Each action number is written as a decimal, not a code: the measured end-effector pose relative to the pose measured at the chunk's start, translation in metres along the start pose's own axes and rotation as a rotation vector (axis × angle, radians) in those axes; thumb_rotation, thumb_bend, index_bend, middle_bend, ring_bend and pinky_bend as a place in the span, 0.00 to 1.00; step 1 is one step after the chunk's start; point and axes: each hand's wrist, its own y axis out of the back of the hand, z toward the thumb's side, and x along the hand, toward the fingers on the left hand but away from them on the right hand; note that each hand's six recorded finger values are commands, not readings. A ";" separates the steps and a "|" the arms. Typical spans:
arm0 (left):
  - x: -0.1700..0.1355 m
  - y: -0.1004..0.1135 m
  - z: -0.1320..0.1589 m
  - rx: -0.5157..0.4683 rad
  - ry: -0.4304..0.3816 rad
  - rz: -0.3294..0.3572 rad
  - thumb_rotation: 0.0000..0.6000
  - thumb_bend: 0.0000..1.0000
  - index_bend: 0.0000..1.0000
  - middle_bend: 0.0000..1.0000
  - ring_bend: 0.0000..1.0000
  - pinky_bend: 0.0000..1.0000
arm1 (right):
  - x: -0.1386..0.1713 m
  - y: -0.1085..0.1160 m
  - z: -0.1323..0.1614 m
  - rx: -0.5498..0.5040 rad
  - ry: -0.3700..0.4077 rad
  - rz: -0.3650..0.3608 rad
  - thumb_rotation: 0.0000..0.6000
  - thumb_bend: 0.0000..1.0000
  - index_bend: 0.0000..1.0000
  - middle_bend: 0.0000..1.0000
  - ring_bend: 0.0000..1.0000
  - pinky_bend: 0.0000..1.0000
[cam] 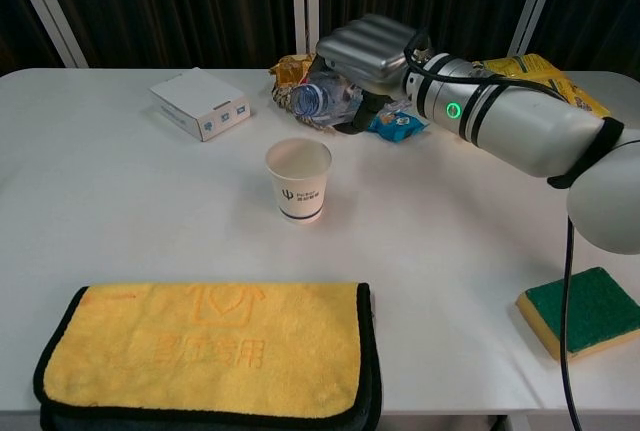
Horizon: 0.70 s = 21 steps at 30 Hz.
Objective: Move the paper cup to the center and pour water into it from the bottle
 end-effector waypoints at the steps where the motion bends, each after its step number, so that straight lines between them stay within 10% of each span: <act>1: 0.000 0.000 -0.001 -0.001 0.002 -0.001 1.00 0.04 0.05 0.09 0.01 0.17 | 0.001 0.003 0.000 -0.055 -0.004 -0.003 1.00 0.38 0.86 0.63 0.50 0.50; 21: 0.001 -0.006 0.007 0.006 -0.029 -0.012 1.00 0.04 0.05 0.09 0.01 0.17 | 0.050 -0.017 -0.059 -0.940 -0.204 -0.003 1.00 0.37 0.81 0.62 0.50 0.50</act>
